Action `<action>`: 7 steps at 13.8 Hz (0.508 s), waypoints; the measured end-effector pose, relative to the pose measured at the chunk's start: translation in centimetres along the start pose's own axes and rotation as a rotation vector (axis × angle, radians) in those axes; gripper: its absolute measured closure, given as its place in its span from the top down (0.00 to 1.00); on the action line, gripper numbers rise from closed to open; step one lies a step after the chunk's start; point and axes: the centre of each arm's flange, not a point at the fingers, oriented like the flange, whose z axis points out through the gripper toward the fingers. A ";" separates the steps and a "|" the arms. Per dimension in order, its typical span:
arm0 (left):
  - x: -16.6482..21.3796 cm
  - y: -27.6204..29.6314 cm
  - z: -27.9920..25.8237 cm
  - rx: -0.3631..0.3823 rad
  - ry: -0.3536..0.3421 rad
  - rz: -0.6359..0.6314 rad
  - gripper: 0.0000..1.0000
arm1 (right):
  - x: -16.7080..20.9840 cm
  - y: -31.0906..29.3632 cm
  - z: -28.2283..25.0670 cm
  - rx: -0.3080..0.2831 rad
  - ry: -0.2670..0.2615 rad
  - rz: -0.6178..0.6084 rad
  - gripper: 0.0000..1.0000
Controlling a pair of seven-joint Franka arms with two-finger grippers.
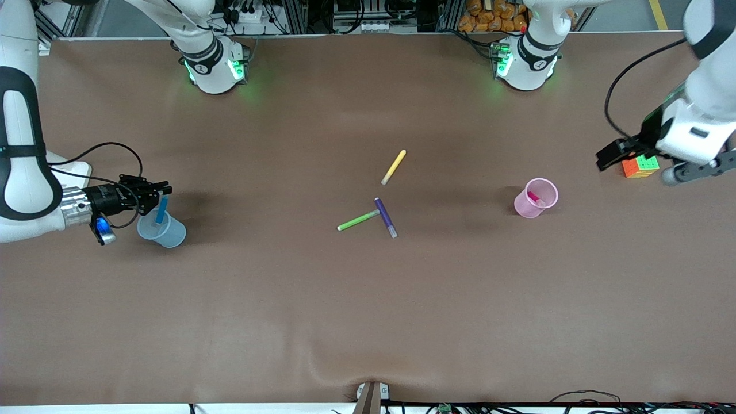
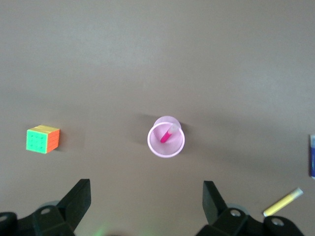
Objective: Place pink and blue markers in matching cups
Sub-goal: 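Release the blue marker into the blue cup while the left gripper withdraws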
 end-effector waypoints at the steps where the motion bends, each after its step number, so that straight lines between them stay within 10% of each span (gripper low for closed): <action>1: 0.2 -0.8 -1.4 -0.010 0.011 0.022 1.00 | 0.1 -0.2 -0.3 0.002 0.006 -0.004 0.22; 7: 0.4 -4.5 -4.6 -0.027 0.005 0.092 1.00 | -0.5 -1.0 -1.7 -0.006 -0.004 -0.027 0.88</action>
